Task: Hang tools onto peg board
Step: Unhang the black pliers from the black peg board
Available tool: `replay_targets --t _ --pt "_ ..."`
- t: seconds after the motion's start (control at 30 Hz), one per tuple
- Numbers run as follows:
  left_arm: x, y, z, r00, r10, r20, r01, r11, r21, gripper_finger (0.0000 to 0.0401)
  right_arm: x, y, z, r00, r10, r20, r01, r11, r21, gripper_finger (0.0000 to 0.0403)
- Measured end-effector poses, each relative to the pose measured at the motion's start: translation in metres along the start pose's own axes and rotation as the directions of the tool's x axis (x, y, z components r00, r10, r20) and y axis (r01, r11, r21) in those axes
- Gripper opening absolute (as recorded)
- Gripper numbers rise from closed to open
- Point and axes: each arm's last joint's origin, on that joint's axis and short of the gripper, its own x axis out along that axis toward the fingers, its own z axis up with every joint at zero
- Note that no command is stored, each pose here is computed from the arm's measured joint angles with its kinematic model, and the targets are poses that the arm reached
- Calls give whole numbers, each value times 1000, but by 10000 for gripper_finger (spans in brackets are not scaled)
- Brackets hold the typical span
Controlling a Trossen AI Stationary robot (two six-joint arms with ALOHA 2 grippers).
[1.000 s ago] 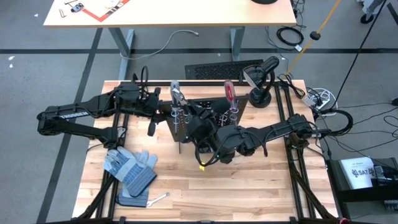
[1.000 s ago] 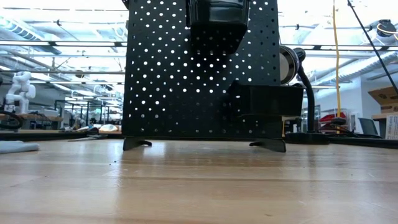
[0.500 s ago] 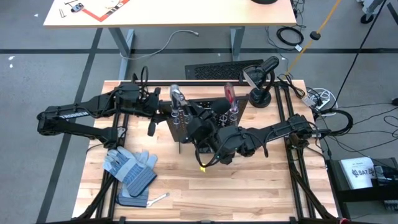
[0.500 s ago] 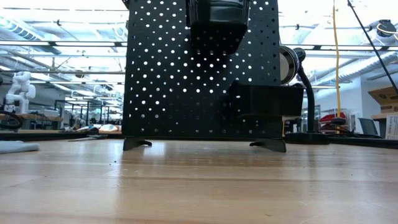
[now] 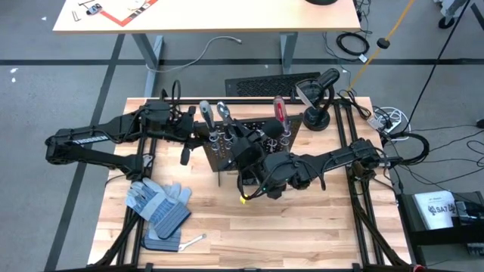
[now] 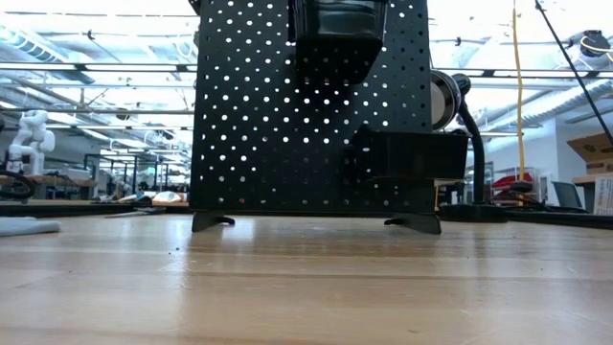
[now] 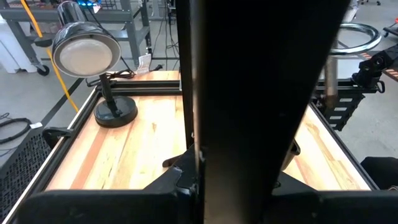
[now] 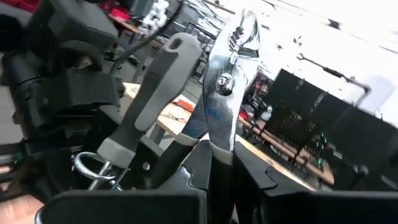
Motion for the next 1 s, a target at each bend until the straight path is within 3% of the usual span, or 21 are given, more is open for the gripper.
replay_targets --t 0.1,0.2,0.27,0.37,0.83,1.0 --pt "0 0 0 1000 0 -1 0 1000 0 63 1 2 -1 998 57 25 -56 998 -36 24" --pt "0 0 0 1000 -1 -3 1 1000 0 63 1 1 -2 1000 21 5 -21 999 -29 24" --pt "0 0 0 1000 -2 -3 2 1000 0 63 1 3 -3 995 90 31 -86 991 -99 24" --pt "0 0 0 1000 -2 -3 2 1000 0 63 0 5 -3 999 36 8 -35 996 -81 24" --pt "0 0 1 1000 -10 18 10 1000 5 63 0 8 -6 998 67 13 -65 994 -93 24" --pt "1 -1 0 999 -33 7 33 999 -3 133 0 8 -7 998 67 11 -65 993 -98 24"
